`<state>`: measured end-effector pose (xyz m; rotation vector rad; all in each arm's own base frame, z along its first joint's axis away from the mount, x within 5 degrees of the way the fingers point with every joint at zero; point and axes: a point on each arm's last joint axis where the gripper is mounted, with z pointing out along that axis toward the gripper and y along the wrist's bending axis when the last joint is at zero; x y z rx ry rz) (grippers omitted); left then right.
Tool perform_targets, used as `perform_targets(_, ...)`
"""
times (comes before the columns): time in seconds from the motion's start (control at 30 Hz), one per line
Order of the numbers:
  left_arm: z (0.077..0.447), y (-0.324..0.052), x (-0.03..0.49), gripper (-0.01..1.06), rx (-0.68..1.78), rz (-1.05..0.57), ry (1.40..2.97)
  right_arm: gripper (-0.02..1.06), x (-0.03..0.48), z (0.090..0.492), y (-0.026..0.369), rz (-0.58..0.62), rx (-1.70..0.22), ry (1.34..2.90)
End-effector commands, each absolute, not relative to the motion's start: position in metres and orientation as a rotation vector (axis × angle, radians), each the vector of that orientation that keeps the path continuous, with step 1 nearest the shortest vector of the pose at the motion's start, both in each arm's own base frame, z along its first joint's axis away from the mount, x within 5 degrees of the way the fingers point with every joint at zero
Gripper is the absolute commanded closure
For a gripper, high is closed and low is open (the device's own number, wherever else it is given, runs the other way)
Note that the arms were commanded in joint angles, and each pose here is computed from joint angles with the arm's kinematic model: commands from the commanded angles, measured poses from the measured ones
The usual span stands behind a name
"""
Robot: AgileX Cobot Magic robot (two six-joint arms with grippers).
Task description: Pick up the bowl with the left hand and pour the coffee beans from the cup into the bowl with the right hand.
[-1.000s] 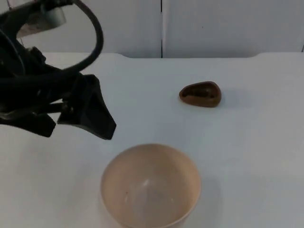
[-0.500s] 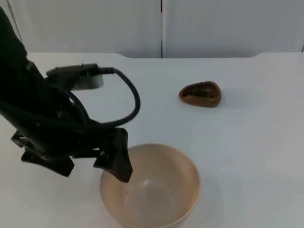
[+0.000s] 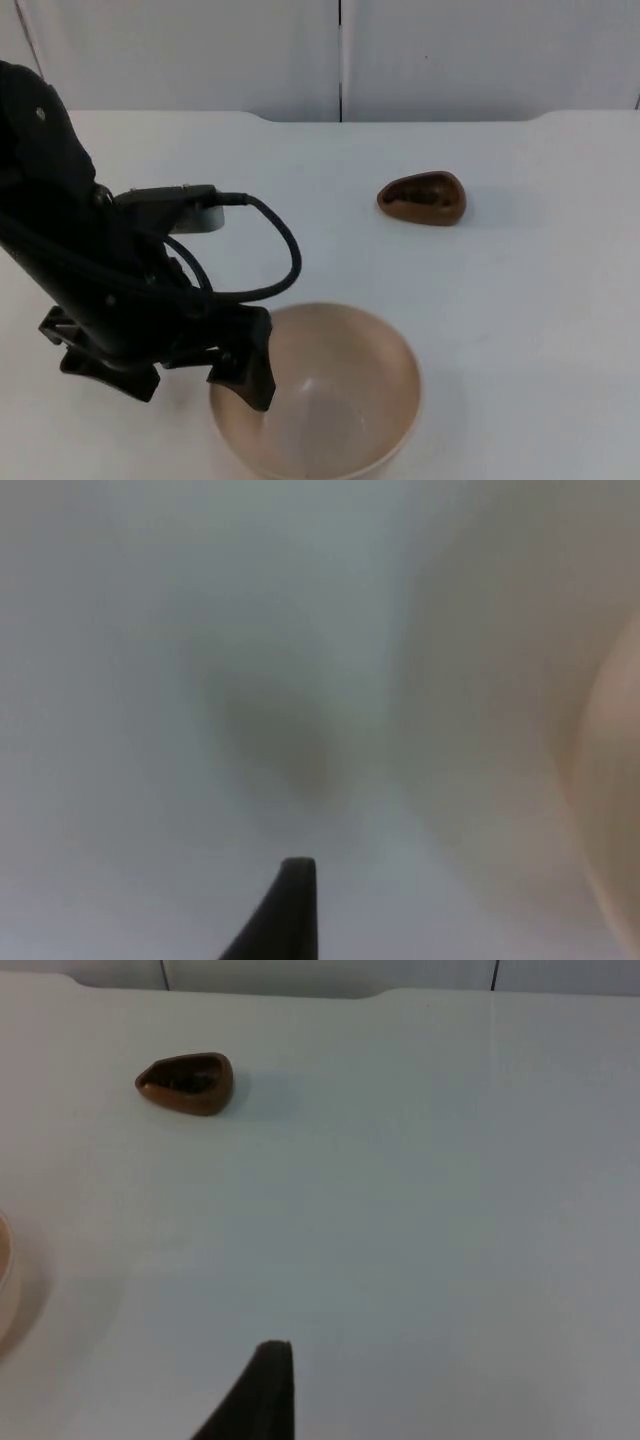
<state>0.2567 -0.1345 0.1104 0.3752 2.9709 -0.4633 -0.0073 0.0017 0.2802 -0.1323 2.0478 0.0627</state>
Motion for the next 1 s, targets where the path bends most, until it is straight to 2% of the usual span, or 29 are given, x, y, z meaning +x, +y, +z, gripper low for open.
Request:
perform_targets(0.0, 0.108, -0.137, 0.259, 0.12, 0.332, -0.471, 2.961, -0.01, -0.008, 0.280, 0.001, 0.055, -0.123, 2.043)
perform_targets(0.57, 0.106, -0.141, 0.270, 0.13, 0.329, -0.531, 2.926, -0.01, -0.008, 0.280, 0.001, 0.053, -0.125, 2.043)
perform_targets(0.77, 0.104, -0.122, 0.280, 0.13, 0.235, -0.651, 2.913, -0.01, -0.008, 0.280, 0.001, 0.053, -0.125, 2.043)
perform_targets(0.97, 0.103, -0.127, 0.279, 0.13, 0.276, -0.631, 2.905, -0.01, -0.008, 0.280, 0.001, 0.053, -0.125, 2.043)
